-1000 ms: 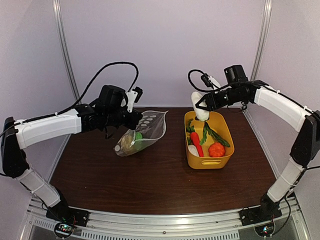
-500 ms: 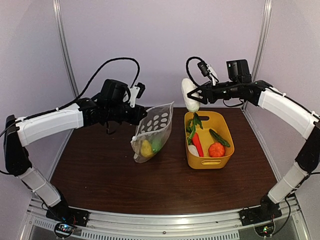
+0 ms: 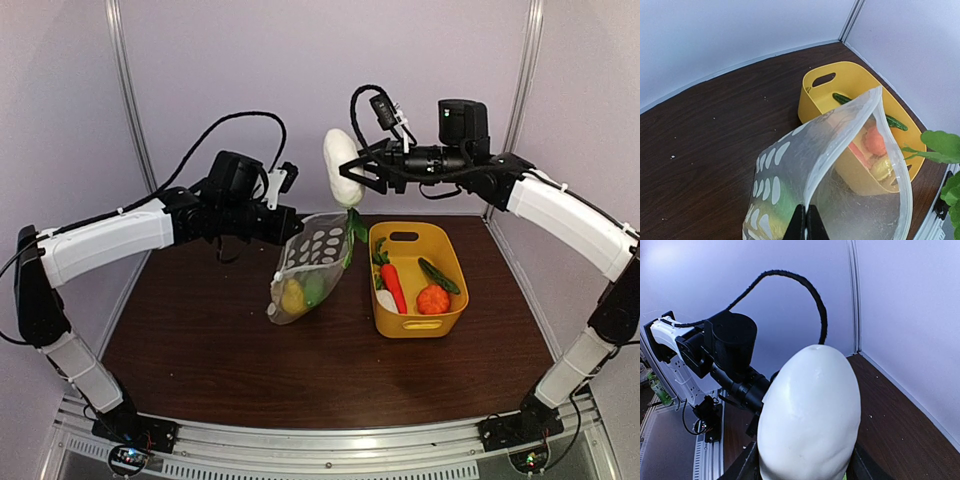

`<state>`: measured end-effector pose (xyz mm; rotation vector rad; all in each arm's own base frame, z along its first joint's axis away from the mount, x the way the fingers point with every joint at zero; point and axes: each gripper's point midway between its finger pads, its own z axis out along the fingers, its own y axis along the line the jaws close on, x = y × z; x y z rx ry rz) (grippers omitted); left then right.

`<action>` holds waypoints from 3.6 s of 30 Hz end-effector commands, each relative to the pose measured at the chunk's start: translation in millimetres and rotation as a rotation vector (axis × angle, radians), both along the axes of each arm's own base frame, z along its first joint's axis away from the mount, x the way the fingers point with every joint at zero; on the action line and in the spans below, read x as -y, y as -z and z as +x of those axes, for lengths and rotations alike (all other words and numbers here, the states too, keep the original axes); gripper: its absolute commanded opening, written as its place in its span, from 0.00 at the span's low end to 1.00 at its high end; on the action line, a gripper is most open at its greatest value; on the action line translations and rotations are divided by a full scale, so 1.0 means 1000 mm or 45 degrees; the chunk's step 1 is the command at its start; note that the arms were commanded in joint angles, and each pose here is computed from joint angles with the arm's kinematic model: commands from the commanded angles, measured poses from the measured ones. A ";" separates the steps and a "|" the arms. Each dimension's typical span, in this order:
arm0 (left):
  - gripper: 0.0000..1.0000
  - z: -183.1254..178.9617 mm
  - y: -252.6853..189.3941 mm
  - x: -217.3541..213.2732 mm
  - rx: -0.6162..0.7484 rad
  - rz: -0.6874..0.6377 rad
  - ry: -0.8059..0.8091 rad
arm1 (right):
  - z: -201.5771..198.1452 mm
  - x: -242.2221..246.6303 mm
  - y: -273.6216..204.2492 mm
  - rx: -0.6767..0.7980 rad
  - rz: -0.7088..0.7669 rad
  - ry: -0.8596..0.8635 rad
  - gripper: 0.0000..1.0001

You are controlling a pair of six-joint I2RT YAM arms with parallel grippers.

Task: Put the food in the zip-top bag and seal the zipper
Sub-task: Place the fake vegetable in the zipper food storage bag, then pick up the fake vegetable from the bin.

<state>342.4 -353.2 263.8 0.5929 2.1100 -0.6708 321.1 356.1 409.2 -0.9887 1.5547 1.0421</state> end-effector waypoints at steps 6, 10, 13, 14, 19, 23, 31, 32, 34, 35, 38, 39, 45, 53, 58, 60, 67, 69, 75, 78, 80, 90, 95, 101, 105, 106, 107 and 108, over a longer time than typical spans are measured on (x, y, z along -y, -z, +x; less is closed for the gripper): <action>0.00 -0.003 -0.033 0.017 -0.052 -0.165 0.025 | 0.032 -0.030 -0.050 0.066 0.210 0.049 0.00; 0.00 -0.005 -0.048 0.021 -0.069 -0.232 0.026 | 0.039 -0.044 -0.044 -0.015 0.250 0.005 0.00; 0.00 -0.004 -0.059 0.019 -0.070 -0.272 0.003 | 0.035 -0.044 -0.034 -0.044 0.237 -0.016 0.00; 0.00 -0.004 -0.062 0.019 -0.071 -0.285 -0.003 | 0.033 -0.041 -0.037 -0.019 0.249 -0.015 0.00; 0.00 -0.003 -0.076 0.014 -0.098 -0.367 -0.050 | 0.024 -0.036 -0.021 -0.006 0.218 -0.027 0.00; 0.00 0.002 -0.081 0.004 -0.087 -0.384 -0.126 | 0.017 -0.035 -0.006 -0.024 0.203 -0.050 0.00; 0.00 0.004 -0.093 -0.010 -0.032 -0.414 -0.191 | 0.015 -0.033 0.036 -0.003 0.094 -0.011 0.00; 0.00 0.004 -0.094 -0.010 -0.031 -0.419 -0.190 | 0.014 -0.035 0.040 0.004 0.078 -0.008 0.00; 0.00 0.004 -0.095 -0.009 -0.030 -0.428 -0.188 | 0.012 -0.038 0.048 0.014 0.047 0.001 0.01; 0.00 0.004 -0.096 -0.009 -0.028 -0.433 -0.186 | 0.012 -0.040 0.052 0.013 0.034 0.007 0.05; 0.00 0.004 -0.094 -0.010 -0.022 -0.433 -0.193 | 0.012 -0.042 0.051 0.003 0.036 0.017 0.20; 0.00 0.005 -0.094 -0.011 -0.017 -0.431 -0.198 | 0.012 -0.042 0.049 -0.002 0.036 0.016 0.25; 0.00 0.009 -0.087 -0.023 0.025 -0.372 -0.260 | 0.011 -0.036 0.031 -0.002 0.025 0.044 0.57; 0.00 0.011 -0.076 -0.026 0.035 -0.323 -0.272 | 0.015 -0.033 0.030 -0.011 0.015 0.076 0.79; 0.00 0.015 -0.065 -0.037 0.080 -0.201 -0.317 | 0.011 -0.021 0.008 -0.006 0.047 0.046 0.79; 0.00 0.019 -0.063 -0.053 0.141 -0.105 -0.383 | 0.019 -0.003 -0.001 -0.012 0.059 0.087 0.78; 0.00 0.017 -0.052 -0.084 0.272 0.125 -0.427 | 0.088 0.094 0.065 -0.112 -0.170 0.532 0.70; 0.00 0.017 -0.044 -0.085 0.278 0.171 -0.412 | 0.095 0.111 0.094 -0.167 -0.269 0.591 0.70; 0.00 0.033 -0.023 -0.093 0.389 0.397 -0.425 | 0.093 0.129 0.163 -0.395 -0.505 0.649 0.68; 0.00 0.030 -0.023 -0.082 0.340 0.346 -0.375 | 0.091 0.134 0.208 -0.553 -0.583 0.682 0.64; 0.00 0.026 -0.020 -0.076 0.307 0.280 -0.351 | 0.096 0.144 0.237 -0.649 -0.653 0.769 0.64; 0.00 0.025 0.001 -0.070 0.230 0.235 -0.351 | 0.101 0.138 0.310 -0.920 -0.740 0.764 0.66; 0.00 0.025 0.012 -0.065 0.193 0.242 -0.337 | 0.101 0.136 0.326 -0.973 -0.739 0.762 0.66; 0.00 0.026 0.014 -0.062 0.179 0.235 -0.330 | 0.110 0.132 0.334 -0.996 -0.731 0.780 0.65; 0.00 0.026 0.015 -0.063 0.178 0.242 -0.332 | 0.121 0.130 0.341 -1.001 -0.737 0.798 0.65; 0.00 0.026 0.016 -0.063 0.176 0.243 -0.331 | 0.125 0.129 0.342 -1.001 -0.740 0.800 0.65; 0.00 0.026 0.016 -0.063 0.175 0.244 -0.331 | 0.128 0.128 0.343 -1.000 -0.739 0.804 0.65; 0.00 0.026 0.017 -0.063 0.172 0.246 -0.331 | 0.130 0.127 0.344 -1.001 -0.740 0.804 0.65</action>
